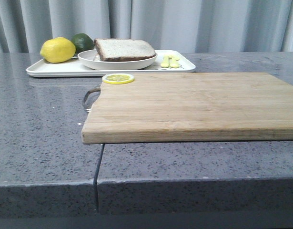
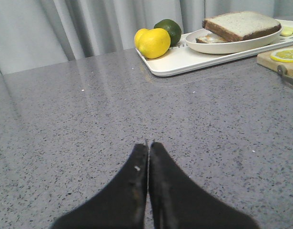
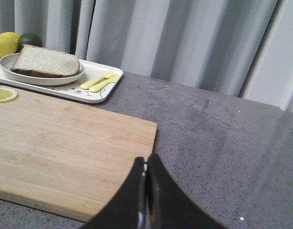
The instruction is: Place bread and move sandwich to tray
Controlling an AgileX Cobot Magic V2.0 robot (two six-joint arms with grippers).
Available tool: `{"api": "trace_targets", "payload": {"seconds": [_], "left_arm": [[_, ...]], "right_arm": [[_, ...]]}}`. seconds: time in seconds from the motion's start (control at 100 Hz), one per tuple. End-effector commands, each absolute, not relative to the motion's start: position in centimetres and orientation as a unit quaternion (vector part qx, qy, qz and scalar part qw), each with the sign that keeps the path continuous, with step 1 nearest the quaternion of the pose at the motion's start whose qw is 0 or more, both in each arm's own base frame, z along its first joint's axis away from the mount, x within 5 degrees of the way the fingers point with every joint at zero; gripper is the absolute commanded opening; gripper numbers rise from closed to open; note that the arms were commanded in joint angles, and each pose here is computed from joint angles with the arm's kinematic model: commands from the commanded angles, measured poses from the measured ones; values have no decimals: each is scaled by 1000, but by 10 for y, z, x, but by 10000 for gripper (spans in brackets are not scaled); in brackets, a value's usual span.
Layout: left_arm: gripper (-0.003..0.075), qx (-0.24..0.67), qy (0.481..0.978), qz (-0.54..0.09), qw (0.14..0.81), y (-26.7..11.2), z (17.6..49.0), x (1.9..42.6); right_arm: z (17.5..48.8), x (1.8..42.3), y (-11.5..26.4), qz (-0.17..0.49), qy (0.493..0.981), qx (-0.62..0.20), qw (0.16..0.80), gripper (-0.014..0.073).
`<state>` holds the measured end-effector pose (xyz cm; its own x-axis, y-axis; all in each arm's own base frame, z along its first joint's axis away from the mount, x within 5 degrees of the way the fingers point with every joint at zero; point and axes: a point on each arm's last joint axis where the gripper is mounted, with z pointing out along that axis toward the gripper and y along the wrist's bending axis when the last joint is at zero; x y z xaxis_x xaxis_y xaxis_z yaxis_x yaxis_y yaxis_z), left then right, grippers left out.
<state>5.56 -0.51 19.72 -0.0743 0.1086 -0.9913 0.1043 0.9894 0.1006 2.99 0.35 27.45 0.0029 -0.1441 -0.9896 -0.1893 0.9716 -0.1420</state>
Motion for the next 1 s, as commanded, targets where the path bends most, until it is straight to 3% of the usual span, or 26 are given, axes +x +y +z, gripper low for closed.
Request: {"api": "trace_targets", "payload": {"seconds": [0.0, 0.63, 0.99], "left_arm": [[-19, 66, 700, -1, 711, -5, 201, 54], [-19, 66, 700, -1, 711, -5, 201, 54], [-19, 66, 700, -1, 711, -5, 201, 54]], "right_arm": [[289, 25, 2, 9, 665, -117, 737, -116], [287, 25, 3, 9, 667, -117, 736, -116], [239, 46, 8, 31, 665, -98, 740, -116]]}}
